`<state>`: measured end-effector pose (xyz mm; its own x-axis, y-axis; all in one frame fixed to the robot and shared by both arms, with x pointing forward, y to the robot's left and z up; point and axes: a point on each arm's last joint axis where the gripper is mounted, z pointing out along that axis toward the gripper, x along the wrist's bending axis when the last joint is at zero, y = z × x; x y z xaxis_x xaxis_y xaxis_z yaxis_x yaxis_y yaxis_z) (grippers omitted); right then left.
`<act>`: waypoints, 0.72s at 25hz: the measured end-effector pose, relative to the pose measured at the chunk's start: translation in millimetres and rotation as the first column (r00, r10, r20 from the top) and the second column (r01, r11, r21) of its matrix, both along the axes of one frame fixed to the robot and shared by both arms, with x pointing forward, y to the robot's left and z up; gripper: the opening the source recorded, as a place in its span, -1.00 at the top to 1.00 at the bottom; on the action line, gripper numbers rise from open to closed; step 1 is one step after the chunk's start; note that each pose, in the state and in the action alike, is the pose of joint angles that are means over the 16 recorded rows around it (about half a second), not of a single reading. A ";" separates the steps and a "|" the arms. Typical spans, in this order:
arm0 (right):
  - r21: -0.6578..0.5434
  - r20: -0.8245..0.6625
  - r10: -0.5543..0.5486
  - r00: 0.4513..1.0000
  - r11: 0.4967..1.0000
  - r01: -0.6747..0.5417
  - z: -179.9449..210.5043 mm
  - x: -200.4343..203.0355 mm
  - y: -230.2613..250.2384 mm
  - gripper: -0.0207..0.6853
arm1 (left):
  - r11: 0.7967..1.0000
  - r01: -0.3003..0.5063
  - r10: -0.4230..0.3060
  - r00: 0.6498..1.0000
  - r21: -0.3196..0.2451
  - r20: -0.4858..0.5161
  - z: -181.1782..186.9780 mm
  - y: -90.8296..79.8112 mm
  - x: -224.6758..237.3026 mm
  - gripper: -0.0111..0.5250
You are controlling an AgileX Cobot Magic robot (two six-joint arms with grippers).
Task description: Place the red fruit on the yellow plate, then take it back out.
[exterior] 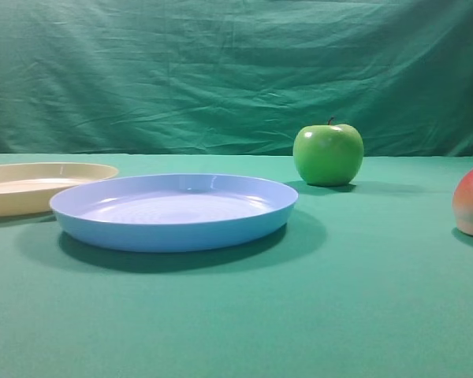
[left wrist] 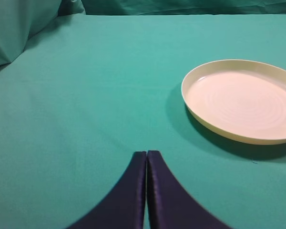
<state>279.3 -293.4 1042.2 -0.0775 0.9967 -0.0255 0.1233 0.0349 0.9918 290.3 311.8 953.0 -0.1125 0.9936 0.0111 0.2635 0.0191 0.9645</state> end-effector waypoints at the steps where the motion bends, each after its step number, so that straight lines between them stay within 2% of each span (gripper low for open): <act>1: -0.001 0.001 -0.008 1.000 1.000 0.008 -9.1 1.9 -0.3 0.94 | 1.000 0.000 0.000 1.000 0.000 0.000 0.0 0.0 0.0 0.96; 10: -0.014 -0.082 -0.028 0.996 1.000 0.027 -73.5 11.5 -1.5 0.94 | 1.000 0.000 0.000 1.000 0.000 0.000 0.0 0.0 0.0 0.96; 18: -0.018 -0.157 -0.026 0.987 1.000 0.024 -94.0 12.4 -1.3 0.94 | 1.000 0.000 0.000 1.000 0.000 0.000 0.0 0.0 0.0 0.96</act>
<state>291.7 -294.7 948.3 -0.0569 0.9979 -0.0310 0.2785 0.0457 0.9593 290.3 311.8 953.0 -0.1125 0.9936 0.0111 0.2635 0.0191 0.9645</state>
